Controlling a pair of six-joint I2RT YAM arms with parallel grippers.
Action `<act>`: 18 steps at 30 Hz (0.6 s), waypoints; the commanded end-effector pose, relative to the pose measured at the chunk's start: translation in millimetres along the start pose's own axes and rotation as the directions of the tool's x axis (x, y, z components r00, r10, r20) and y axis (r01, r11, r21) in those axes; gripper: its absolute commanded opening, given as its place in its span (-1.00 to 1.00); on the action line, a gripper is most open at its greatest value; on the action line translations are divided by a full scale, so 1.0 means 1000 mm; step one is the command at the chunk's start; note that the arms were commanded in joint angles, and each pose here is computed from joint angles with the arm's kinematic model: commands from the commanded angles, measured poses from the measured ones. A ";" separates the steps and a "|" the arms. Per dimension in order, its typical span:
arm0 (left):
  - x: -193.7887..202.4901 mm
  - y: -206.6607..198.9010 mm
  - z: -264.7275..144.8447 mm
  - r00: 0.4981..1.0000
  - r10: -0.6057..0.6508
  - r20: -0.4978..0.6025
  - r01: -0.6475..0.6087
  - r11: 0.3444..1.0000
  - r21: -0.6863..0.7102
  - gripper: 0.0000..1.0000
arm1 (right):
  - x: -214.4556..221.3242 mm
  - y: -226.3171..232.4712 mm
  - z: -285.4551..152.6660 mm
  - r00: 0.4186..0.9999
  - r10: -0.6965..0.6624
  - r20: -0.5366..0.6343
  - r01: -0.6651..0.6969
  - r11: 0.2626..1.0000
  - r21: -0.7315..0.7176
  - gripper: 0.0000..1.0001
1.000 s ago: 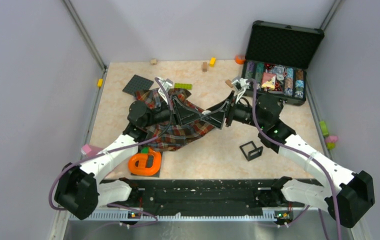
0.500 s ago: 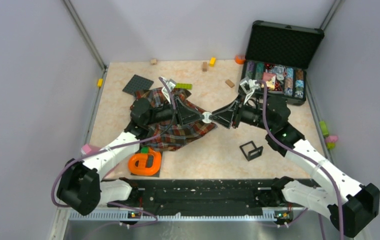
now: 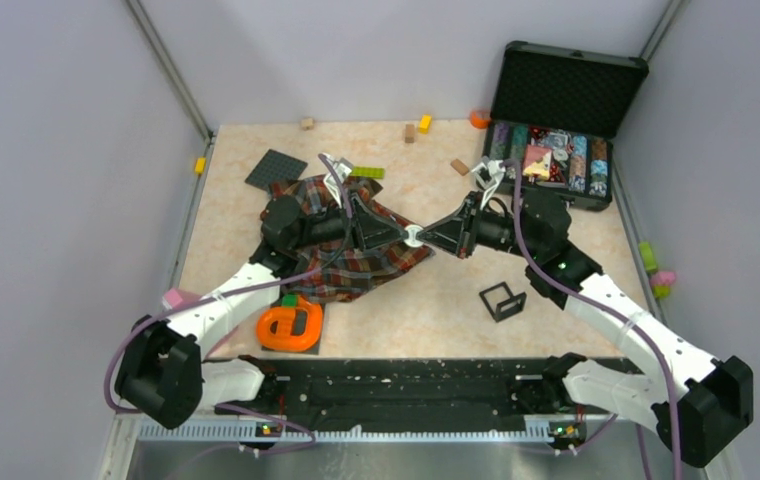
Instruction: Remove the brooch from the garment
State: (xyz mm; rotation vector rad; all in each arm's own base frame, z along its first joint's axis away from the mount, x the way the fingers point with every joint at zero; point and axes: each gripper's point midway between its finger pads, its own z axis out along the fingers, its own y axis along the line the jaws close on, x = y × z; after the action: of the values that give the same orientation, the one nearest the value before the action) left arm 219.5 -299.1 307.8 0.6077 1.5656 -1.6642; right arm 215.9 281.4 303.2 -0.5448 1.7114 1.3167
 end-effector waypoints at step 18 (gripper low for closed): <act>0.016 0.052 -0.009 0.993 0.110 -0.032 -0.114 0.971 -0.212 -0.04 | 0.051 -0.115 -0.239 0.946 0.288 0.148 -0.107 -0.156 0.982 -1.00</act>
State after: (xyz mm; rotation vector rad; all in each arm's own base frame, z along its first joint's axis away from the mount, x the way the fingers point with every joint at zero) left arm 246.1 -295.5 266.1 0.5645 1.6910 -1.4668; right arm 234.3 114.7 227.7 0.3839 2.3219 0.2492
